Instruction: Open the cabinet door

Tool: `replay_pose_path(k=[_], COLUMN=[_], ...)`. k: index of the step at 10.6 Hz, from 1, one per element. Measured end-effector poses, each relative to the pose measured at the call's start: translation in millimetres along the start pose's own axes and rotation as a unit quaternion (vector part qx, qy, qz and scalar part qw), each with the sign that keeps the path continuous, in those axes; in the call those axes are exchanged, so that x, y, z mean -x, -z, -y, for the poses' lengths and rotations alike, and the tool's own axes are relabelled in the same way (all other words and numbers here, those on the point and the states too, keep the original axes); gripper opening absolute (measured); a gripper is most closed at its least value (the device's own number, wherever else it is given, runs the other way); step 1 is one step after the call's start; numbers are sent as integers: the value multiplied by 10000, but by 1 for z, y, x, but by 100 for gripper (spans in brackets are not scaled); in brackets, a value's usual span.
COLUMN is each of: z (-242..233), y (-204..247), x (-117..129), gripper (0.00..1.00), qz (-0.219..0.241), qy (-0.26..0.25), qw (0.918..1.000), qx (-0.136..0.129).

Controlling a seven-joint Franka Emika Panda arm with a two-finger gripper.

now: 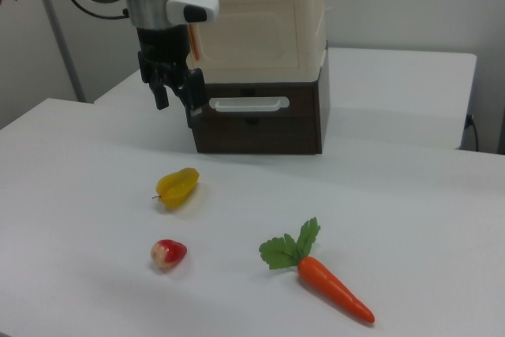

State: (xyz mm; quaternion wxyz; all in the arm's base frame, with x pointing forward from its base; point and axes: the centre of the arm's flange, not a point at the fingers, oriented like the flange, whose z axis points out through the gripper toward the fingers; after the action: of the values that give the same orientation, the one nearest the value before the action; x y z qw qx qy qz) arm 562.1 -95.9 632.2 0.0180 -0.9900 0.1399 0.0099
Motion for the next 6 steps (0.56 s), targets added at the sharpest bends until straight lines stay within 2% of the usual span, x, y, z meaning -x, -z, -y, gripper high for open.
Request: replay_pose_path(k=[1,4,6], z=[-3,20,24], y=[5,-18,-21], x=[2,4,-1], gripper=[100,100,100], qz=[-39,141,-58], qy=[-19,194,204], qw=[10000,9996,9995], qx=[-17,-135,-242])
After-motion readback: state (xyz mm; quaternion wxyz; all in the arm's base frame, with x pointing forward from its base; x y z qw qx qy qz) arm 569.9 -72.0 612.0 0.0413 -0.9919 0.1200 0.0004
